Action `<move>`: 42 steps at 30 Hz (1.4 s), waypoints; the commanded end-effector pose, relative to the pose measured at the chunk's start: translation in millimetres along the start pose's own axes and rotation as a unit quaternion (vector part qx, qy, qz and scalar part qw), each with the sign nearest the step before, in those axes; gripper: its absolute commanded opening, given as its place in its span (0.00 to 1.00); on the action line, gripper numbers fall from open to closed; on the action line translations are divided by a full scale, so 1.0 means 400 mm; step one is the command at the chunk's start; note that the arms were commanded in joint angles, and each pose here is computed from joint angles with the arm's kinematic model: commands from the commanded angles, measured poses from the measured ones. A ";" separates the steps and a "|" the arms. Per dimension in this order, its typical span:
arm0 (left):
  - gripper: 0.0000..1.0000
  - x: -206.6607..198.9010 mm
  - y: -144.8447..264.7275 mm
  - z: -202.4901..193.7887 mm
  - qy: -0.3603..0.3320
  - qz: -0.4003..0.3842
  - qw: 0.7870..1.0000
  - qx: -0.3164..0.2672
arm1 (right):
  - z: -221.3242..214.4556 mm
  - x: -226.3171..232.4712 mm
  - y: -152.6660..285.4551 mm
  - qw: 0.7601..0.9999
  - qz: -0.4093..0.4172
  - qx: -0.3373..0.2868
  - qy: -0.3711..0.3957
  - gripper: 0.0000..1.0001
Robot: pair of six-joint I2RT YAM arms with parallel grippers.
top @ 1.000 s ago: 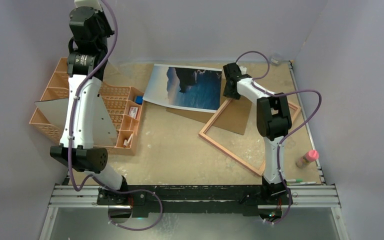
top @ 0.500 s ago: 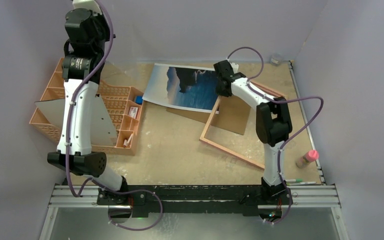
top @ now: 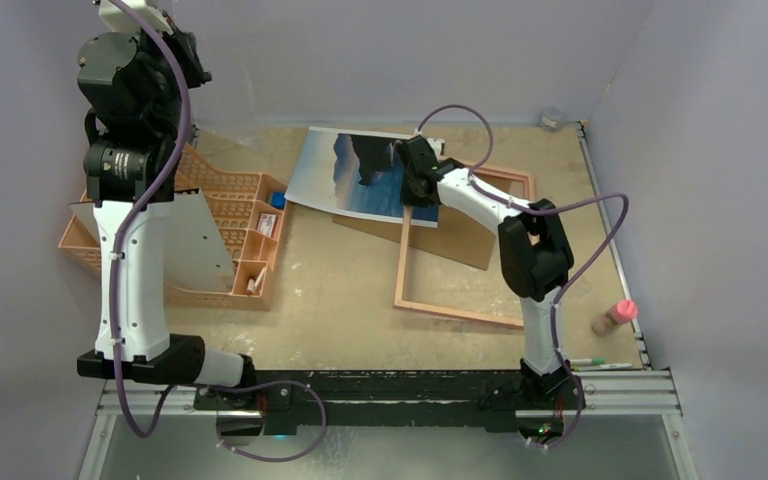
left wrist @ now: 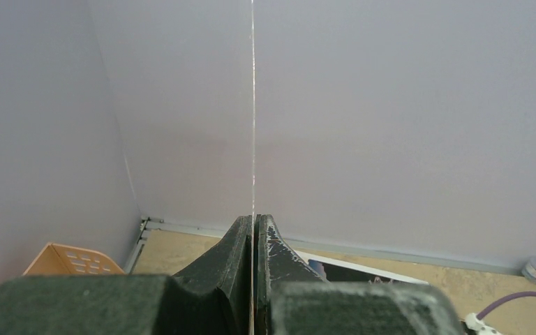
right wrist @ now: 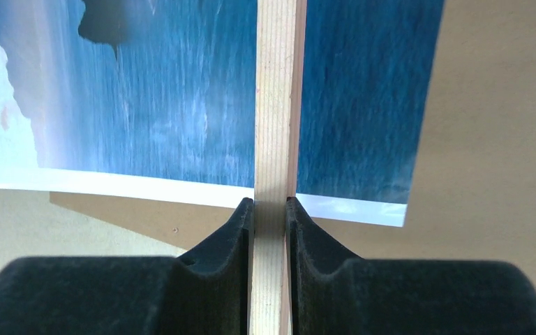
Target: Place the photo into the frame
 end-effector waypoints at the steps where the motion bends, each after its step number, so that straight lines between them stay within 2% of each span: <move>1: 0.00 -0.029 0.049 0.076 0.010 -0.035 0.999 -0.039 | -0.019 0.044 -0.007 1.000 0.030 0.005 -0.001 0.16; 5: 0.00 -0.051 0.070 0.084 0.003 -0.067 0.997 -0.037 | -0.049 0.061 -0.023 0.999 0.043 0.025 0.008 0.24; 10: 0.00 -0.093 0.093 0.080 -0.001 -0.129 0.991 -0.027 | -0.038 0.078 0.000 0.997 0.066 0.027 0.011 0.46; 14: 0.00 -0.125 0.100 0.061 0.003 -0.174 0.985 -0.007 | 0.058 0.078 0.069 0.997 0.077 -0.028 0.008 0.64; 20: 0.00 -0.184 0.121 0.032 0.005 -0.262 0.965 0.023 | 0.266 0.007 0.243 0.979 0.138 -0.148 0.001 0.68; 22: 0.00 -0.213 0.137 0.021 0.004 -0.306 0.951 0.037 | 0.336 -0.021 0.327 0.962 0.173 -0.207 0.024 0.74; 24: 0.00 -0.239 0.155 0.008 0.002 -0.351 0.935 0.049 | 0.394 -0.049 0.420 0.945 0.187 -0.264 0.040 0.92; 25: 0.00 -0.249 0.164 0.004 0.000 -0.371 0.927 0.053 | 0.421 -0.061 0.471 0.935 0.197 -0.291 0.050 0.95; 28: 0.00 -0.271 0.184 -0.019 -0.008 -0.418 0.906 0.069 | 0.480 -0.066 0.628 0.895 0.237 -0.368 0.086 0.99; 32: 0.00 -0.296 0.209 -0.036 -0.011 -0.472 0.877 0.088 | 0.497 -0.026 0.812 0.812 0.305 -0.464 0.180 0.99; 35: 0.00 -0.304 0.230 -0.047 -0.020 -0.499 0.861 0.098 | 0.486 -0.005 0.895 0.762 0.332 -0.498 0.246 0.99; 37: 0.00 -0.306 0.243 -0.054 -0.024 -0.513 0.852 0.103 | 0.468 0.010 0.921 0.737 0.355 -0.500 0.284 0.99; 39: 0.00 -0.309 0.255 -0.061 -0.030 -0.529 0.841 0.106 | 0.451 0.025 0.930 0.721 0.375 -0.491 0.313 0.99; 42: 0.00 -0.311 0.281 -0.074 -0.051 -0.557 0.822 0.108 | 0.425 0.037 0.921 0.711 0.389 -0.468 0.352 0.99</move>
Point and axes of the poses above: each gripper's point midway between its finger pads, its own y axis back along the fingers, its own x axis along the line the jaws close on, z = x × y, the point moved 3 cm from there along y, back along the fingers, and after that the axes turned 10 degrees about y, right-handed, at the moved point
